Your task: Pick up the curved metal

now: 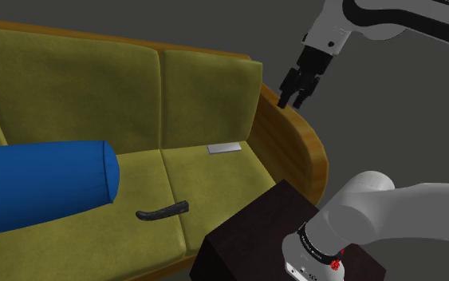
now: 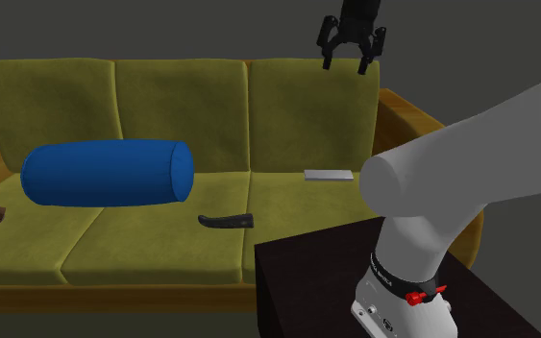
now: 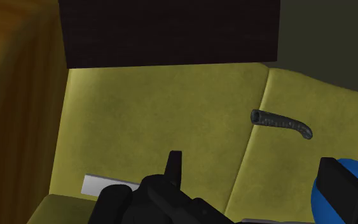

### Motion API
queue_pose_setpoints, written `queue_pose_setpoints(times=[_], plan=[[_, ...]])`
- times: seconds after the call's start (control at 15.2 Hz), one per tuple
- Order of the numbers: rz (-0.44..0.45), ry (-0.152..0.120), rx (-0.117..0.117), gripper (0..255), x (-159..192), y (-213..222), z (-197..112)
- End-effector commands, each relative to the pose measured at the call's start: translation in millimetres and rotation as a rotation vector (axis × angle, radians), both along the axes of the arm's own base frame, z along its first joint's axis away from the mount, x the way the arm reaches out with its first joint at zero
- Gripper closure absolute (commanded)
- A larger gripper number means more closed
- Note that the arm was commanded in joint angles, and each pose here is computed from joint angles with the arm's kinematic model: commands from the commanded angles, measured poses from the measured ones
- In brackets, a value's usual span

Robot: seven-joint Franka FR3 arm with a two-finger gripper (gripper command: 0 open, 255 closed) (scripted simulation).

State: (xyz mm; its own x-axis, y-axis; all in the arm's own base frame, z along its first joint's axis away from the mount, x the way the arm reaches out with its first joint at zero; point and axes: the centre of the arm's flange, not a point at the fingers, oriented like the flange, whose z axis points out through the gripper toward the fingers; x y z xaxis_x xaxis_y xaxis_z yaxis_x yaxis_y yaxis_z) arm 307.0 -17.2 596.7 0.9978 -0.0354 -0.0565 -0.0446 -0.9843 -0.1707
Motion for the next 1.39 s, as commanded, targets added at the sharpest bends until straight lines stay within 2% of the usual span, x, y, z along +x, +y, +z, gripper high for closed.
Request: queue_pose_setpoints(times=[0.0,0.73,1.32], plan=[[0.0,0.0,0.0,0,0,0,0],[0.357,-0.013,0.012,0,75,55,-117],[0.649,-0.023,0.022,0,120,118,-211]])
